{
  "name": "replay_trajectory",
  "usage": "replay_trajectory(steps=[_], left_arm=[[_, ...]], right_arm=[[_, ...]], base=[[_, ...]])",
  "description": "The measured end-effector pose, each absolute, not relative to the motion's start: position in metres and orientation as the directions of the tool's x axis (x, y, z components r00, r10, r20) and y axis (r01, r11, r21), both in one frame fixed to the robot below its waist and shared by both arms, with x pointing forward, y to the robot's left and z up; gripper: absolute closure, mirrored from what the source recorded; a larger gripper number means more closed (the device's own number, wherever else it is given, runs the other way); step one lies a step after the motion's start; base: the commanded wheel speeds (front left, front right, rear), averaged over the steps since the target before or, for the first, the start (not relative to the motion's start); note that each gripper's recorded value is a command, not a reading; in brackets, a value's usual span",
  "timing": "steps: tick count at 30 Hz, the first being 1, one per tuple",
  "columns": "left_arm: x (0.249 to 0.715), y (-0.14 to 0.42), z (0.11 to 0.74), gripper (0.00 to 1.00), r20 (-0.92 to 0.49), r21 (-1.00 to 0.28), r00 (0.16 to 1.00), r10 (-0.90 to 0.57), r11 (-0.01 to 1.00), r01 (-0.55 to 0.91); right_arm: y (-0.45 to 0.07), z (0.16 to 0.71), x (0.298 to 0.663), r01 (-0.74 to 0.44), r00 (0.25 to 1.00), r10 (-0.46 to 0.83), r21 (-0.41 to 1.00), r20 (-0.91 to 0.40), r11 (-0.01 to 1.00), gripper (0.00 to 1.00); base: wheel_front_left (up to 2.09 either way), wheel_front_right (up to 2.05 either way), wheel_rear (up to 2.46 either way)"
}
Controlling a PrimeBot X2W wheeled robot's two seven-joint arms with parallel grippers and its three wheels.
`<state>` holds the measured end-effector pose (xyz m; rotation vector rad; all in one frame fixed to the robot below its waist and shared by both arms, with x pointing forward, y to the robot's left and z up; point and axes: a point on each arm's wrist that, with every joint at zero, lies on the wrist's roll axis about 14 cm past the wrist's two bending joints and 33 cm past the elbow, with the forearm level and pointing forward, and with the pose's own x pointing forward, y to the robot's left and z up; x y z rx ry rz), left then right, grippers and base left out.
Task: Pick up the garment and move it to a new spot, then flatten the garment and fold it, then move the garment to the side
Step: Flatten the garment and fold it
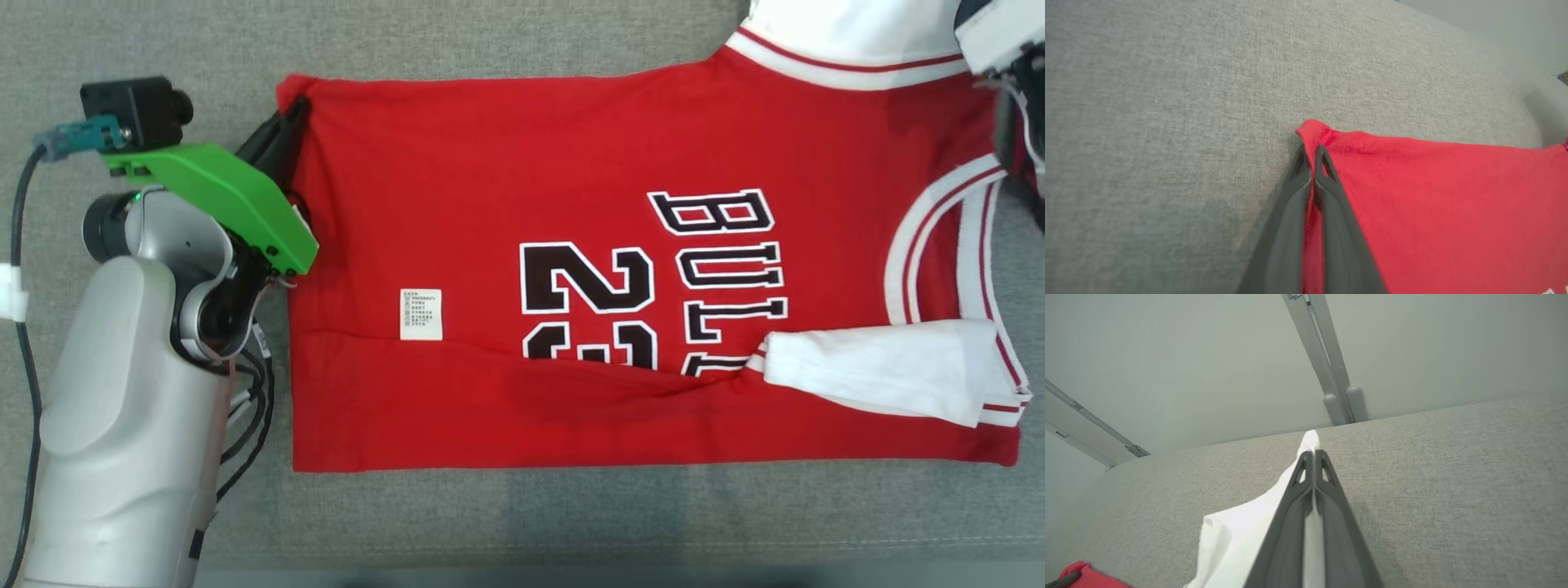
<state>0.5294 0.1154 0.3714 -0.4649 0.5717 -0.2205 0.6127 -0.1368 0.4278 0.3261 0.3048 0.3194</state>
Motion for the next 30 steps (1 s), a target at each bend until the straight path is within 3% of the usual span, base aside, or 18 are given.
replay_trajectory(steps=[11,30], left_arm=[[0.506,0.113,0.385,1.00,-0.425,-0.540,0.843,-0.329,0.840,0.055],[0.473,0.117,0.414,1.00,-0.349,-0.587,0.884,-0.310,0.808,0.051]], right_arm=[[-0.153,0.448,0.564,-0.219,0.932,0.319,0.433,-0.171,0.874,1.00],[-0.151,0.451,0.463,-0.169,0.935,0.313,0.562,-0.169,0.810,1.00]], base=[[0.00,0.00,0.00],[0.00,0.00,0.00]])
